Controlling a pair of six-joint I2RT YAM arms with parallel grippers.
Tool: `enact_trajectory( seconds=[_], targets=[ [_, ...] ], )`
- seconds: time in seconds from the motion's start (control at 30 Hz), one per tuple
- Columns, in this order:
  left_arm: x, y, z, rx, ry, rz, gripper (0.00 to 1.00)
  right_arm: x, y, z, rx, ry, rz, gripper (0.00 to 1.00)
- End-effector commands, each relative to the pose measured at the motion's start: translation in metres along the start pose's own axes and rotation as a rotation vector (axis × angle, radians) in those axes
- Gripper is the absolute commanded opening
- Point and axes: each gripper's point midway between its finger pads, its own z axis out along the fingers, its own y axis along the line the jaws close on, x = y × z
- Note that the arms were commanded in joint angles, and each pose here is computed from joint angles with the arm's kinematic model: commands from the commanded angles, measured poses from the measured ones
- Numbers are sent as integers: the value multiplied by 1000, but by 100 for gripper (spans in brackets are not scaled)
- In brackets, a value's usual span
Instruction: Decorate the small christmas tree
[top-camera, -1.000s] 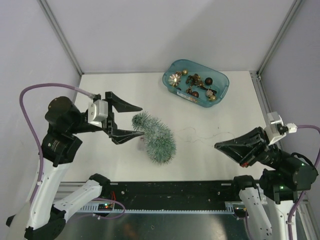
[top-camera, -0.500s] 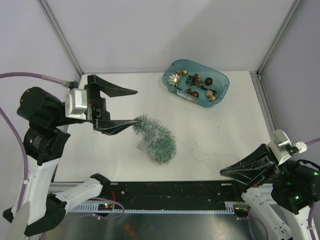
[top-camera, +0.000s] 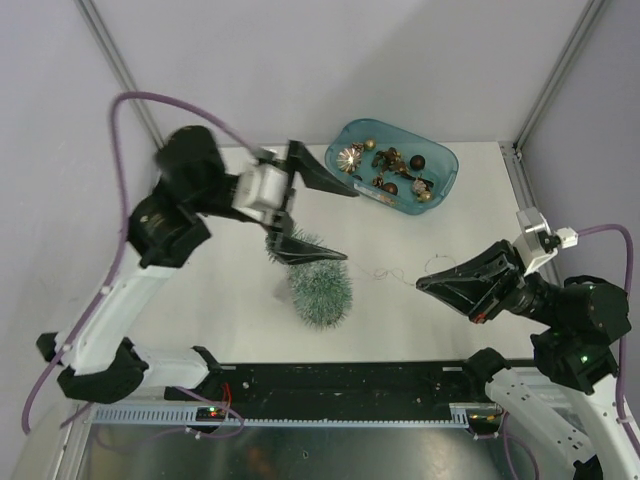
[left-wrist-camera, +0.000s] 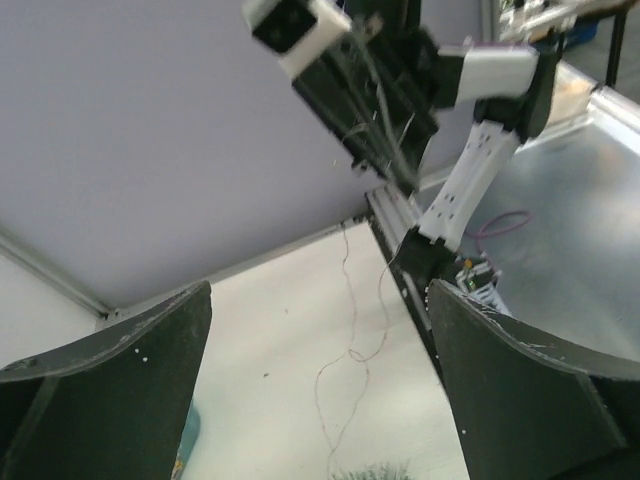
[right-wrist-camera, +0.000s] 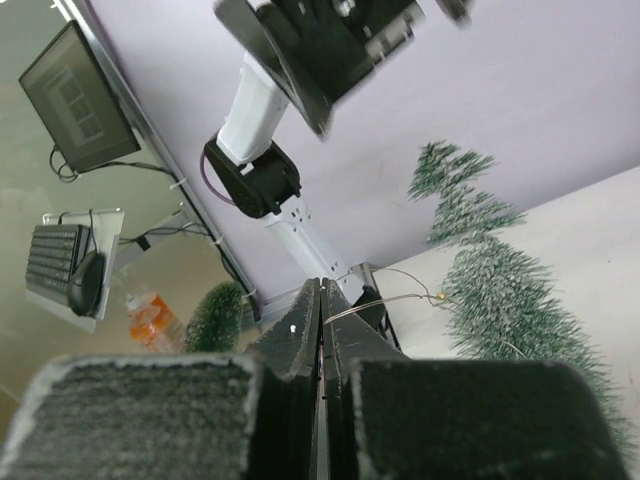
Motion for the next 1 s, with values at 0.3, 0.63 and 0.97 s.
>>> enact_trajectory(
  seconds=[0.3, 0.63, 0.97],
  targets=[
    [148, -5, 47, -16, 370, 156, 95, -43, 7, 6, 38, -113, -126, 0],
    [149, -7, 60, 20, 357, 142, 69, -33, -3, 4, 78, -78, -106, 0],
    [119, -17, 67, 60, 278, 148, 11, -30, -10, 2, 118, -72, -105, 0]
  ],
)
